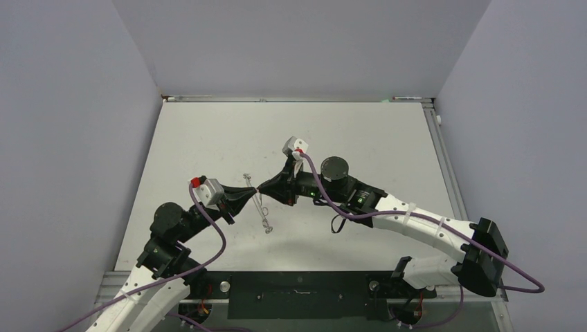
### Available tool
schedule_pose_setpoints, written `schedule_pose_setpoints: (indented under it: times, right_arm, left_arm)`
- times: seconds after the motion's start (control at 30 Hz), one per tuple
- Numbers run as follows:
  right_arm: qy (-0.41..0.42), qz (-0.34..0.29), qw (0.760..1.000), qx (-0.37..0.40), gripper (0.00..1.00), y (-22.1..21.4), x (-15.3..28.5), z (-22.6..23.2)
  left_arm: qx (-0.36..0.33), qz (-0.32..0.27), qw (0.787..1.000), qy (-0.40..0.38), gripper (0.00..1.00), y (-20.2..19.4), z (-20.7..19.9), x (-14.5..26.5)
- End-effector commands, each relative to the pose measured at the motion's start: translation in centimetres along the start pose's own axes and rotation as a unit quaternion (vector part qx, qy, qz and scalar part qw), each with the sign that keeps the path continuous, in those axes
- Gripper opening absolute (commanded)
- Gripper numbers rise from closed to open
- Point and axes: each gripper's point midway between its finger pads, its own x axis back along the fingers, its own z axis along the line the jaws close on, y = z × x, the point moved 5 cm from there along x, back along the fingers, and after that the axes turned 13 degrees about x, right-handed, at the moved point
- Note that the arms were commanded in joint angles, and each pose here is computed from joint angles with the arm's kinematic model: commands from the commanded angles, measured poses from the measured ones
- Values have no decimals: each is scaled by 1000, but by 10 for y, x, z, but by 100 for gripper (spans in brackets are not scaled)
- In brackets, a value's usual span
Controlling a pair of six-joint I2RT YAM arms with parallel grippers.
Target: Put the keys on the keyring
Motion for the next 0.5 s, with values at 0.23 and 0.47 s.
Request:
schedule_pose_setpoints:
  times: [0.23, 0.47]
  right_arm:
    - [-18, -29, 999, 20, 5, 22, -4, -3]
    - [-22, -15, 1000, 12, 8, 18, -4, -4]
  left_arm:
    - [-17, -34, 999, -16, 0, 15, -5, -1]
    - [-17, -38, 999, -14, 0, 16, -5, 1]
